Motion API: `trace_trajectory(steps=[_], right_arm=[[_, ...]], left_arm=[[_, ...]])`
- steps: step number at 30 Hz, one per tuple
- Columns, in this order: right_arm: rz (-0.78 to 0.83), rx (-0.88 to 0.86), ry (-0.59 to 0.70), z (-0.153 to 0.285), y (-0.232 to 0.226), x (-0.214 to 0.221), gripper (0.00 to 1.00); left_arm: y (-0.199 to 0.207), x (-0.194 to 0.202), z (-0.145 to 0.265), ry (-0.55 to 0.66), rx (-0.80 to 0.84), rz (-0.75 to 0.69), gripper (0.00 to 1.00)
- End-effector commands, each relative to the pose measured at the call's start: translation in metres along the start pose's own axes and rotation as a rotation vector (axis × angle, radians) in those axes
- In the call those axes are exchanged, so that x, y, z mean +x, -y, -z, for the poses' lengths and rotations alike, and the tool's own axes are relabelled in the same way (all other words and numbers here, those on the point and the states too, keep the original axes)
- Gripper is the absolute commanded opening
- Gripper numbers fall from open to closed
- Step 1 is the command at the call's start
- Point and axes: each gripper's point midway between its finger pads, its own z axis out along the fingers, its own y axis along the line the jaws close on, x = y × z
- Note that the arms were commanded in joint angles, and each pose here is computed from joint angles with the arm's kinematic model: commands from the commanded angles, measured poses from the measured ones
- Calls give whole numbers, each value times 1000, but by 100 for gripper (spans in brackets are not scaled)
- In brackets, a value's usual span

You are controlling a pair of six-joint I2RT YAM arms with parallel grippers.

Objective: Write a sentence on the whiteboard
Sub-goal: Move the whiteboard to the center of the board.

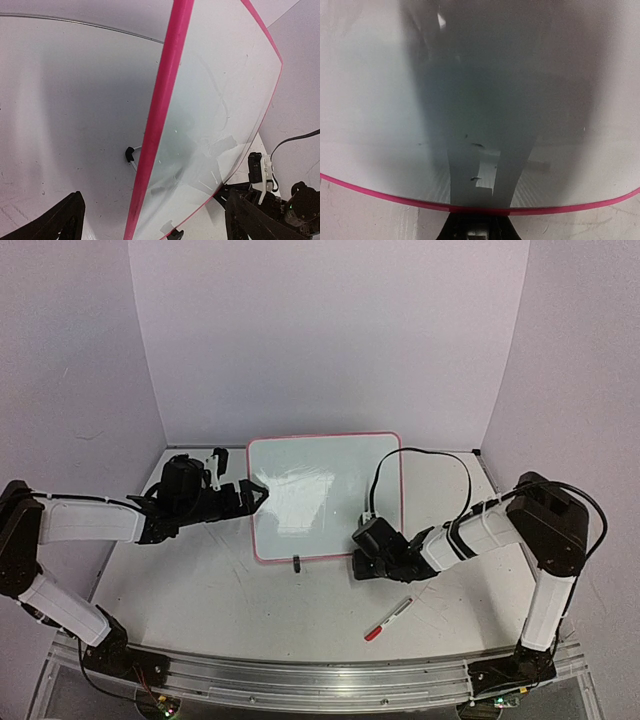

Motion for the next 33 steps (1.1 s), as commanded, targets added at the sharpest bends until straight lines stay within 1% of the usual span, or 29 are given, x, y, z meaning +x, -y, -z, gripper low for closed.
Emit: trace_trajectory(steps=[1, 7, 12, 17, 19, 21, 23, 24, 25, 26, 28, 30, 33], right_arm=[[-82, 69, 62, 10, 4, -16, 0], [-10, 125, 95, 18, 19, -23, 0], [26, 155, 89, 18, 31, -24, 0], [15, 174, 102, 24, 38, -27, 6], [5, 162, 104, 27, 37, -29, 13], [10, 147, 99, 29, 34, -32, 27], [19, 132, 77, 32, 31, -31, 55], [17, 123, 62, 35, 30, -30, 68], [13, 113, 49, 38, 29, -29, 77], [6, 96, 33, 43, 28, -27, 80], [-11, 67, 6, 55, 26, -24, 84], [-32, 45, -33, 68, 26, -18, 85], [-146, 34, -125, 87, 24, -6, 85]], left_arm=[[20, -21, 19, 70, 58, -21, 99], [26, -19, 23, 61, 91, -25, 99], [33, -18, 26, 50, 126, -20, 99], [37, -22, 33, 68, 136, -23, 99], [39, -22, 33, 66, 144, -23, 99], [40, -21, 33, 59, 150, -21, 99], [43, -22, 33, 58, 159, -21, 99], [44, -23, 33, 59, 162, -23, 99], [45, -24, 34, 61, 165, -25, 99], [46, -24, 34, 62, 168, -26, 99], [48, -26, 35, 65, 172, -27, 99], [49, -26, 35, 64, 177, -28, 99], [54, -26, 37, 59, 196, -26, 99]])
